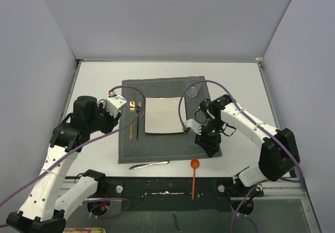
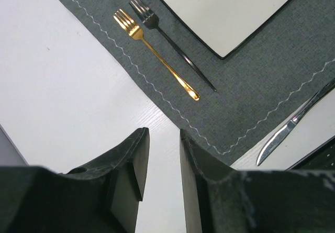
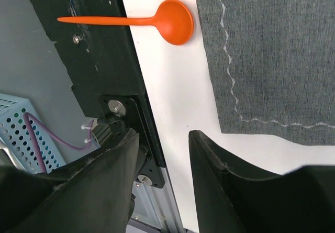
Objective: Set the dinner table for one person
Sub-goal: Pick up the spoon from the center of the board.
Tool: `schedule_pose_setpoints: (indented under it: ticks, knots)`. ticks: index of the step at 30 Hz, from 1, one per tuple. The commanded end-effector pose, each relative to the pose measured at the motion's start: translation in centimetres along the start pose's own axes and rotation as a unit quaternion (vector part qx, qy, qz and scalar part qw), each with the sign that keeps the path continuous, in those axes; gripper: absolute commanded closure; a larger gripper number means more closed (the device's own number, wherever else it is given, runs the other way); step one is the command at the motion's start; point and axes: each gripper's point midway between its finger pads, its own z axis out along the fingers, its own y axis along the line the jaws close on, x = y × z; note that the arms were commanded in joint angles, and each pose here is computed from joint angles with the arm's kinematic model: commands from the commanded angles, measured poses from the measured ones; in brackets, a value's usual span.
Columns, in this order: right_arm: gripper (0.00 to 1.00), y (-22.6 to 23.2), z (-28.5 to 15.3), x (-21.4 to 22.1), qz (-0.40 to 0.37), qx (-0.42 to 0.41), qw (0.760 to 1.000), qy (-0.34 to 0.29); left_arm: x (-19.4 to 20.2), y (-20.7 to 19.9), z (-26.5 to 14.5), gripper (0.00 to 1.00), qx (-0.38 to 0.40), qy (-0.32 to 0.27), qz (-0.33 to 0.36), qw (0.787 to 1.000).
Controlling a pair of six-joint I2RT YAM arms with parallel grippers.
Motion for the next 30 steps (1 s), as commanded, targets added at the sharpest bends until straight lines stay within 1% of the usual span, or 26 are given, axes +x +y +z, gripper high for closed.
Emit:
schedule_pose_setpoints:
  ticks: [1,6,10,13,23,30]
  knots:
    - [0.56,0.4,-0.2,-1.6,-0.017,0.009,1.000,-0.017,-0.9,1.1,-0.4,0.71,-0.022,-0.013,0.008,1.000]
    - [0.55,0.0,0.3,-2.7,-0.031,0.006,0.999,-0.018,-1.2,3.0,-0.5,0.71,-0.068,-0.010,0.014,0.998]
    - [0.56,-0.4,1.1,-3.7,-0.035,-0.006,0.999,-0.018,-1.9,5.2,-1.1,0.71,-0.125,-0.028,-0.001,0.992]
    - [0.56,-1.0,2.2,-3.9,-0.039,-0.006,0.999,-0.008,-2.1,5.9,-1.6,0.71,-0.144,-0.038,-0.003,0.989]
    - [0.60,-1.9,4.3,-4.8,-0.035,-0.032,0.999,-0.002,-1.9,6.4,-1.8,0.71,-0.151,-0.031,-0.006,0.988]
    - [0.64,-1.7,5.9,-4.5,-0.025,-0.054,0.998,0.020,-2.2,6.5,-1.3,0.71,-0.146,-0.031,-0.002,0.989]
